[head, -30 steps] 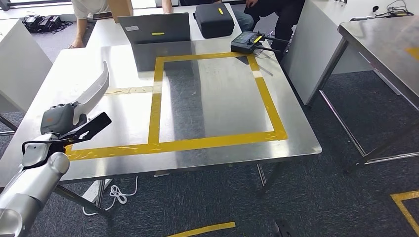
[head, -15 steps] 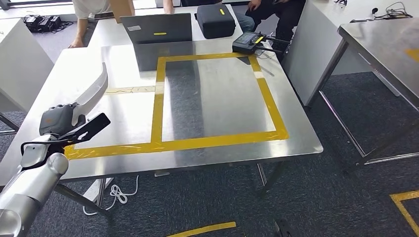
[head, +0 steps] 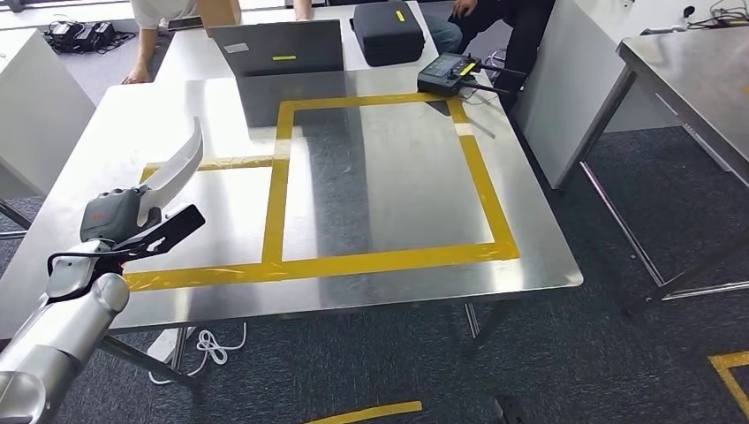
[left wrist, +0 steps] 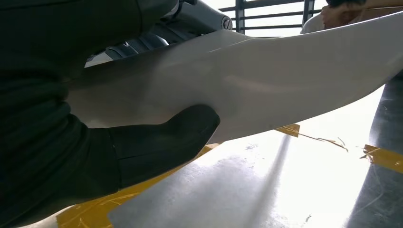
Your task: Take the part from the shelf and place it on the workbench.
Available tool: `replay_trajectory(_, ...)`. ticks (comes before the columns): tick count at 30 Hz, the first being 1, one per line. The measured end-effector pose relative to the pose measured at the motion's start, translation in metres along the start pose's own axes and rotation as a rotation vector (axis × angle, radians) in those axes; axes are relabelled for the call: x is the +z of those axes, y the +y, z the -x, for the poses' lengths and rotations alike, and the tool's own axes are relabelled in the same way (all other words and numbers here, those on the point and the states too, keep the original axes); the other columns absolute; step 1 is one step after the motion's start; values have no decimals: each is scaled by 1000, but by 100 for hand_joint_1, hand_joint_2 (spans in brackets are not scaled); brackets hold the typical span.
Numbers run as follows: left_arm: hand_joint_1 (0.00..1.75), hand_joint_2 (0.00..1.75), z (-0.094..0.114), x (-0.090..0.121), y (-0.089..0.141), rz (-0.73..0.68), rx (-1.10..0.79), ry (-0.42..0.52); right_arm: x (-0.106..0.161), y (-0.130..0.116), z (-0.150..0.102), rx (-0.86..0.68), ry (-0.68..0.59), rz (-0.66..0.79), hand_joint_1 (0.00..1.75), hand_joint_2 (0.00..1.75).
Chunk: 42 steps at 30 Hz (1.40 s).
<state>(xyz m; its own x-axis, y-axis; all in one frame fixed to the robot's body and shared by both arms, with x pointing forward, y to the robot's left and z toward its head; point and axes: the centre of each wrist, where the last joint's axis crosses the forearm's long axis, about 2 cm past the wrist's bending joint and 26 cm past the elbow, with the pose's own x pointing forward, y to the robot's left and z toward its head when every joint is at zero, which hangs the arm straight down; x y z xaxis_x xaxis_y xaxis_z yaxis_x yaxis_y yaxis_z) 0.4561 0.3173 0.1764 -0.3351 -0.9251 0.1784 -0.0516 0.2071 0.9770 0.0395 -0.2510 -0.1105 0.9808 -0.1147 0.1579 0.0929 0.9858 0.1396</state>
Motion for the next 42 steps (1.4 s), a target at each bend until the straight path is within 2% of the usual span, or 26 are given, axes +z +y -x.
replay_trajectory(9, 175, 175, 6, 6, -5, 37, 7, -22, 0, 0, 0, 10, -2, -11, 0, 0)
replay_trajectory(13, 0, 175, 10, 9, -6, 67, -11, -30, 0, 0, -1, 14, -3, -15, 0, 0)
replay_trajectory(15, 0, 175, 9, 10, -8, 76, -15, -27, 0, 0, 0, 14, -3, -14, 0, 0)
replay_trajectory(19, 0, 0, 9, 11, -10, 81, -13, -27, 0, -1, -1, 14, -5, -13, 0, 0)
replay_trajectory(27, 0, 0, 6, 9, -10, 75, -25, 3, 0, -1, -1, 9, -6, -8, 0, 0)
replay_trajectory(34, 0, 0, 1, 0, 2, -58, -44, -36, 0, 1, -1, 4, -7, -11, 0, 0)
replay_trajectory(42, 0, 0, -3, -2, 2, -63, -53, -38, 0, 3, 0, 5, -7, -15, 0, 0)
